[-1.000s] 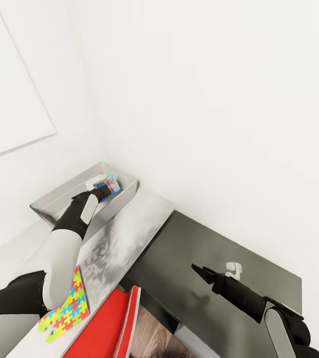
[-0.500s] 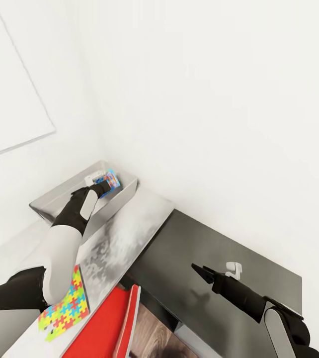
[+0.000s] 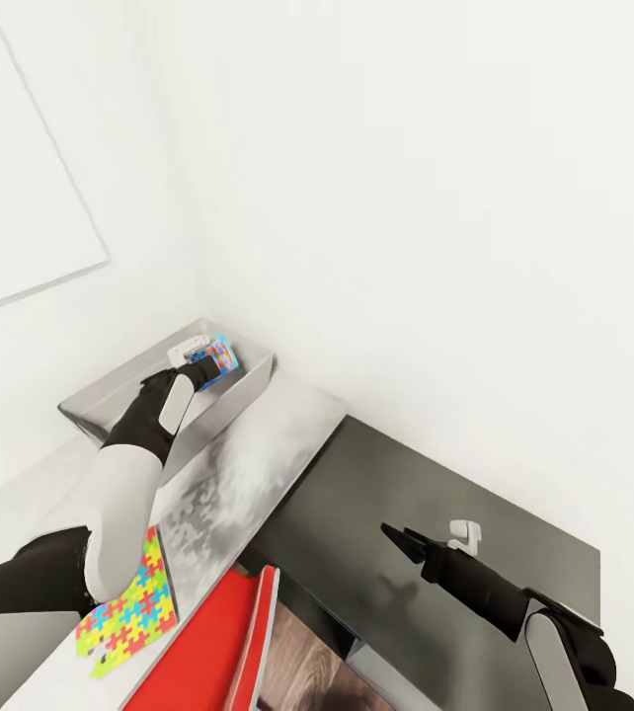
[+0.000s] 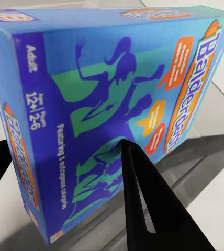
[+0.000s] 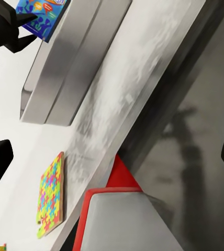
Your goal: Put all the toys in the child's room - the three board games (two on the bed and one on the table), the two jigsaw puzzles on the table, and the tennis ball on the table - inside the toy box on the table in the child's room.
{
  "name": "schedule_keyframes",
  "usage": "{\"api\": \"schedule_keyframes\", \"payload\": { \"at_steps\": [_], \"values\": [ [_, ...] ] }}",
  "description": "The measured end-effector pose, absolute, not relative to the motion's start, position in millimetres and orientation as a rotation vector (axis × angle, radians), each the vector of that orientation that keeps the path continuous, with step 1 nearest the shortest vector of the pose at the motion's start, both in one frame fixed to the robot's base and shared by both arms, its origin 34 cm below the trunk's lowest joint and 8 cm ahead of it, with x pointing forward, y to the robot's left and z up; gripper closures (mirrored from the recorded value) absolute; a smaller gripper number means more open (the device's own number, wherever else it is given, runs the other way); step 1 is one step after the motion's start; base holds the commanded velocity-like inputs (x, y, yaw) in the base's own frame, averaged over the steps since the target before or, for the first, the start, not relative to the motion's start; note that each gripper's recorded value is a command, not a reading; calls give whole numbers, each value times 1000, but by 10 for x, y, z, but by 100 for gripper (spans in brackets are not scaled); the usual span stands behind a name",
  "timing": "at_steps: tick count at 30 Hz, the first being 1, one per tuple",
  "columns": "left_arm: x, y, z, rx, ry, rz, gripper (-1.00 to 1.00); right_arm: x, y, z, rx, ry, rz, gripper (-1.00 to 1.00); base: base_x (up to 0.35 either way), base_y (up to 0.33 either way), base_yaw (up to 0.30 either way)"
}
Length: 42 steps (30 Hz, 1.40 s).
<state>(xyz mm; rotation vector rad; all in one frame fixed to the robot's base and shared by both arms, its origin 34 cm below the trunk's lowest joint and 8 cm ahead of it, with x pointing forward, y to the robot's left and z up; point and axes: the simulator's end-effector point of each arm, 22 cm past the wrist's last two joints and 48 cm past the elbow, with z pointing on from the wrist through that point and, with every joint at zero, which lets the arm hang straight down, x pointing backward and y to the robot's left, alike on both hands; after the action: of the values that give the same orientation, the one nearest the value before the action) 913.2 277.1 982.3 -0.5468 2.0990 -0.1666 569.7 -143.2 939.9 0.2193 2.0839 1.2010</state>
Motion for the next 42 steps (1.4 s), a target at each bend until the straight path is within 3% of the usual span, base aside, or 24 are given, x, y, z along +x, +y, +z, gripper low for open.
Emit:
{"api": "schedule_keyframes", "payload": {
  "at_steps": [42],
  "values": [
    [9249,2719,9668,-547,2119,-174,100,5663,-1426,9207,247,2120,1212,-100,0,0,0]
  ]
}}
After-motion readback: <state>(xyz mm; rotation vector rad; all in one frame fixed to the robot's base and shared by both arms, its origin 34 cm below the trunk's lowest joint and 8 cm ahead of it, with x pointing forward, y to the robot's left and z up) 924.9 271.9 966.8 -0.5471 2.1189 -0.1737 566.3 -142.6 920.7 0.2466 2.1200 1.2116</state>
